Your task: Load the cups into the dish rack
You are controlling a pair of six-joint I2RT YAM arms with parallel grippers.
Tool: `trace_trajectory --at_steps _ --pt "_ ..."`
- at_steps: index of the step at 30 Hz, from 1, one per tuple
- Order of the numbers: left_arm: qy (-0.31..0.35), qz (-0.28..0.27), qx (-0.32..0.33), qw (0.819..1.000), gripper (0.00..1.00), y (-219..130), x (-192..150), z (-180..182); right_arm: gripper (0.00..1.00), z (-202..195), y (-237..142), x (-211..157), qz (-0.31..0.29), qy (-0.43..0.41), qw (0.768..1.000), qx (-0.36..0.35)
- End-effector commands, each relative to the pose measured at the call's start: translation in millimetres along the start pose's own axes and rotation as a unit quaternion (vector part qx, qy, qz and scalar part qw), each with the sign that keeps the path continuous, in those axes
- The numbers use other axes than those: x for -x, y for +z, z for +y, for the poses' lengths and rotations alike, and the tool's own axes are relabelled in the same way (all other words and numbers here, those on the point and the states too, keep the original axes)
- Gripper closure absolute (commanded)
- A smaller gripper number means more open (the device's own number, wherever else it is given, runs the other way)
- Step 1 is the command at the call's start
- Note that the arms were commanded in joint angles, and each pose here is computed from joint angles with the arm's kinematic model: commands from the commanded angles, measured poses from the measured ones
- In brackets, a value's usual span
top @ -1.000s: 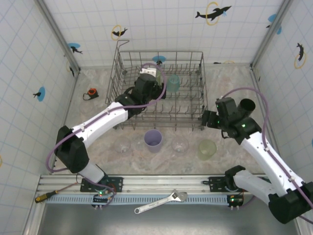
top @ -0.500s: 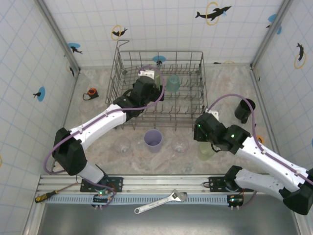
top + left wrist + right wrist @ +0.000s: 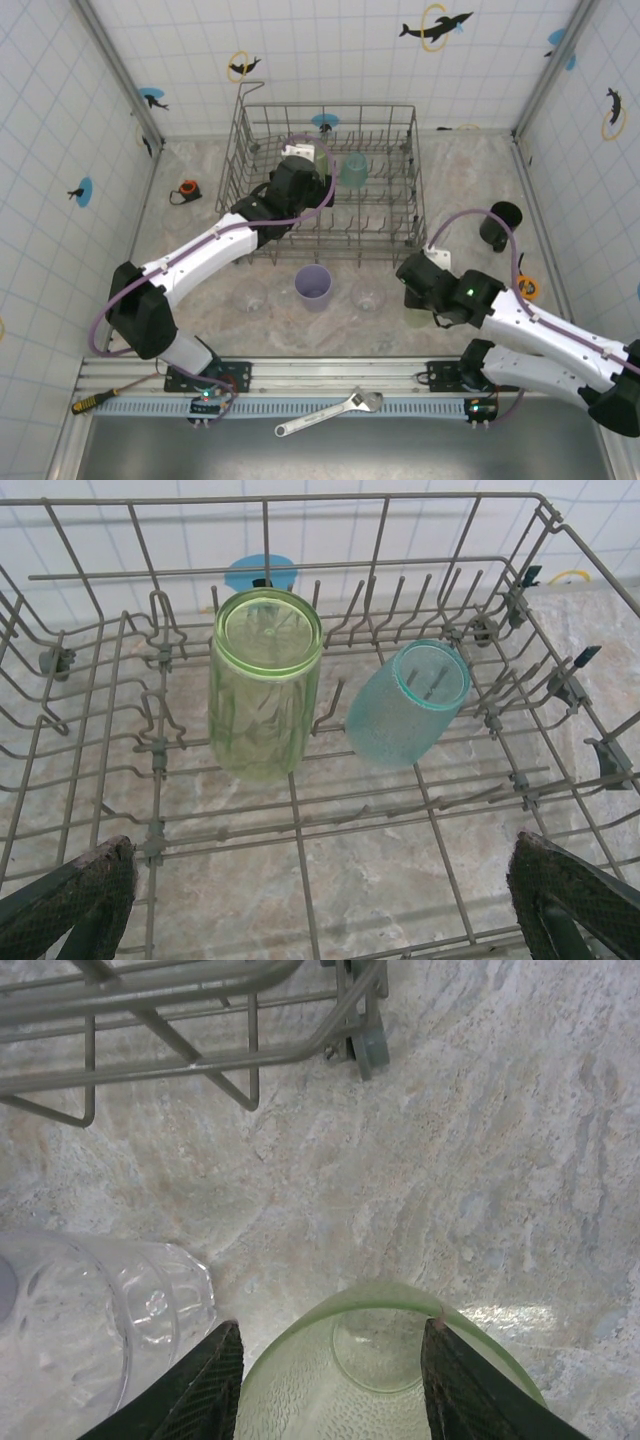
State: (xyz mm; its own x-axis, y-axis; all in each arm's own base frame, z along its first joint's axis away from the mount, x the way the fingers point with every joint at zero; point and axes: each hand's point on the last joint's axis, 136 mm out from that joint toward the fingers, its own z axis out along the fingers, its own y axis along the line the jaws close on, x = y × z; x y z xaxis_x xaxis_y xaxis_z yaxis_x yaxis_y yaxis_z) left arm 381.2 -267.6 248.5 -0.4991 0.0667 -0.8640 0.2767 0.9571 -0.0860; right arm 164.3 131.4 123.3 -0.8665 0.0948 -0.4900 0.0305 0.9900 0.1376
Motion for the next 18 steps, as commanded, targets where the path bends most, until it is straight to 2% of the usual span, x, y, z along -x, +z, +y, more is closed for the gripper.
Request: trace_trajectory --at_steps 1,8,18 --pt "0.016 0.004 0.008 1.0 0.02 -3.7 0.3 1.0 0.5 -3.2 1.2 -4.4 -0.001 0.019 1.0 -0.007" --pt "0.018 0.008 0.008 1.0 0.02 -1.3 -1.9 0.5 0.54 -3.2 11.0 -13.2 0.01 0.015 1.0 -0.012" --pt "0.023 0.016 0.009 1.0 0.02 2.2 -5.6 -0.2 0.82 -11.7 19.4 -15.9 0.016 0.009 0.999 -0.029"
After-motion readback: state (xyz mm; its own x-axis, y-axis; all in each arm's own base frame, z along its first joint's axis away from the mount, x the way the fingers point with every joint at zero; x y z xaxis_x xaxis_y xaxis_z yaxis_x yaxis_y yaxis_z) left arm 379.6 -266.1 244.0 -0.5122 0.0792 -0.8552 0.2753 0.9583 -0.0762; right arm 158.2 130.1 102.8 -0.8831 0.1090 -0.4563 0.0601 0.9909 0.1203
